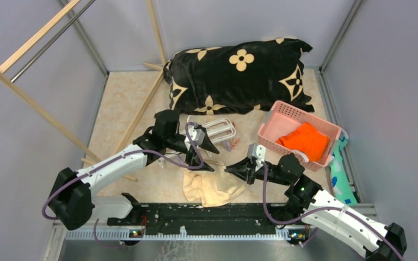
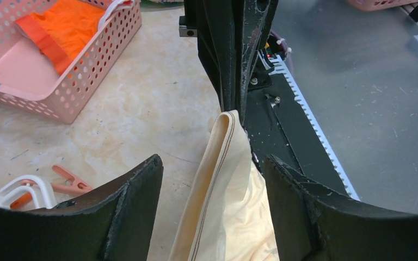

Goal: Clip the underwear to the hanger
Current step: Adjust the underwear at the center of the board.

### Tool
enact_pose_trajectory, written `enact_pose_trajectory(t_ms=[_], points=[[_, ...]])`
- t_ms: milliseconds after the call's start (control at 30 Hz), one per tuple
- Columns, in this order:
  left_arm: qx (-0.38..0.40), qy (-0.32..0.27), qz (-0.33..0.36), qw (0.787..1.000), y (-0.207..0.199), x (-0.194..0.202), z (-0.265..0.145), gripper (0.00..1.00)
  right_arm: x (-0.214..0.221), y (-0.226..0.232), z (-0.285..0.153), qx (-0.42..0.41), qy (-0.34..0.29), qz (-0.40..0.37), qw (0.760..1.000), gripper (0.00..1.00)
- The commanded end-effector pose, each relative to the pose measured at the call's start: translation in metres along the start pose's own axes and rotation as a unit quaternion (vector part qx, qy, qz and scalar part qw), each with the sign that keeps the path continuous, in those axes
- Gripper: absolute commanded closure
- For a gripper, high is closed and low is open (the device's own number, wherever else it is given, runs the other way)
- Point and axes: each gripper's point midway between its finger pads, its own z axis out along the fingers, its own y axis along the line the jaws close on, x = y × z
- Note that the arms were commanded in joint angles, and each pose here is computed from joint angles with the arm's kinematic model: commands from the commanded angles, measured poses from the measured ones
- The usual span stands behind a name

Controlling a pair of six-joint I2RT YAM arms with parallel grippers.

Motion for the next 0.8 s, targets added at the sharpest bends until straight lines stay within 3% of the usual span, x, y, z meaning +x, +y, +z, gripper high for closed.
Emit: enact_pose_trajectory(t_ms=[0,300,533,667,767], points=[[0.023,-0.006,0.005,1.000,-0.003,-0.011,0.005,0.27,-0.038,-0.004,0.000,0.008,-0.043,-0.032,0.999,1.00],[0.038,0.020,-0.034,0.999,-0.001,0.003,0.014,0.44,-0.040,-0.008,0.000,0.020,-0.048,-0.032,0.998,1.00],[0.037,0.036,-0.045,0.998,0.000,0.015,0.014,0.51,-0.040,-0.009,0.000,0.023,-0.048,-0.031,0.998,1.00],[0.052,0.039,-0.052,0.997,-0.003,0.018,0.016,0.66,-0.038,-0.010,0.000,0.025,-0.047,-0.030,0.998,1.00],[0.054,0.040,-0.053,0.996,-0.002,0.018,0.017,0.89,-0.035,-0.012,0.000,0.032,-0.045,-0.027,0.998,0.98]])
